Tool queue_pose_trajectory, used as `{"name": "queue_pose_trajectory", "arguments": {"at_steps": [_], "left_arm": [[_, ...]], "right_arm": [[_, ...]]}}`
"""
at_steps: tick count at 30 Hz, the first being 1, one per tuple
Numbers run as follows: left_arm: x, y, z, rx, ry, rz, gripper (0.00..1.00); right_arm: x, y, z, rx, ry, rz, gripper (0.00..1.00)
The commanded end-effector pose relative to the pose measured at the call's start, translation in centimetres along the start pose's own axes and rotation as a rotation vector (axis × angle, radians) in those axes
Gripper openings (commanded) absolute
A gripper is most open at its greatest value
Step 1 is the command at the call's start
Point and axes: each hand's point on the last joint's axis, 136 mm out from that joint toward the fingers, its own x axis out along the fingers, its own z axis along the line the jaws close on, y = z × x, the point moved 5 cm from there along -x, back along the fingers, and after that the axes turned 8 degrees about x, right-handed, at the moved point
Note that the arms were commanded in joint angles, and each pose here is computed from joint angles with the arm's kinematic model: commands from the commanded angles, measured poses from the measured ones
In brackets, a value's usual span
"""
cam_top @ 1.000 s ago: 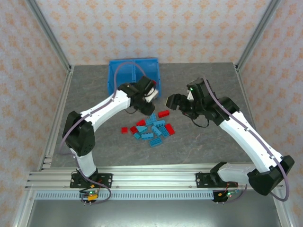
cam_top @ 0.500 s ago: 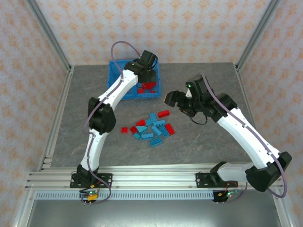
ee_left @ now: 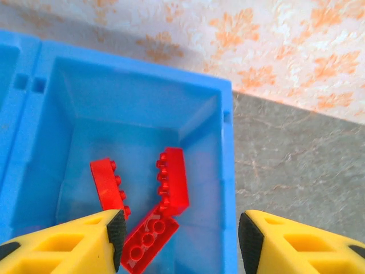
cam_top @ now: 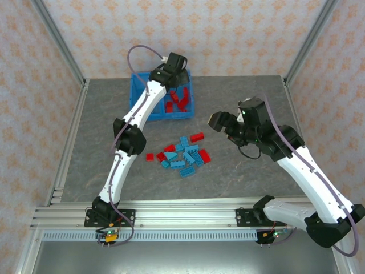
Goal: Sort the legos into containers by color
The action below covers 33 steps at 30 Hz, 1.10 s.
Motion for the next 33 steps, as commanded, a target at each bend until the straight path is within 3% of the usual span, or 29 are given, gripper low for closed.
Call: {"name": "queue_pose_trajectory", "arguments": {"at_steps": [1, 5, 9, 14, 17, 23, 26, 33], "left_arm": [[-4.5, -3.4, -0.8, -0.03, 0.063, -0.082, 0.59], [-10.8, -3.7, -1.5, 0.029, 0.119, -0.036, 0.59], [-17.9, -1.6, -1.3, 0.196, 0.142, 0.023, 0.59], [-27.3, 2.0, 0.8, 0.415, 0.198, -0.071, 0.61], [-31.3, 5.5, 3.3, 0.57, 0.225, -0.088, 0.64], [-35.7, 15.3, 8.1, 0.868, 0.427, -0.018, 0.99], [-37.8, 21.7, 10.3, 1.192, 0.627, 0.099, 1.0], [-38.9, 26.6, 14.6, 1.412, 0.632, 0.214, 1.0]], "right_arm": [[0.4, -0.3, -0.1, 0.009, 0.009, -0.025, 0.83], [2.1, -0.3, -0.7, 0.003, 0.072, -0.004, 0.82], [5.3, 0.3, -1.3, -0.043, 0.177, 0.067, 0.82], [9.9, 0.9, -2.6, -0.051, 0.331, 0.117, 0.81], [12.6, 0.8, -4.2, 0.047, 0.466, 0.092, 0.83], [19.4, 1.1, -5.2, 0.244, 0.492, 0.09, 0.85], [22.4, 1.1, -5.8, 0.272, 0.525, 0.105, 0.85], [27.0, 0.9, -7.5, 0.302, 0.573, 0.118, 0.83]]}}
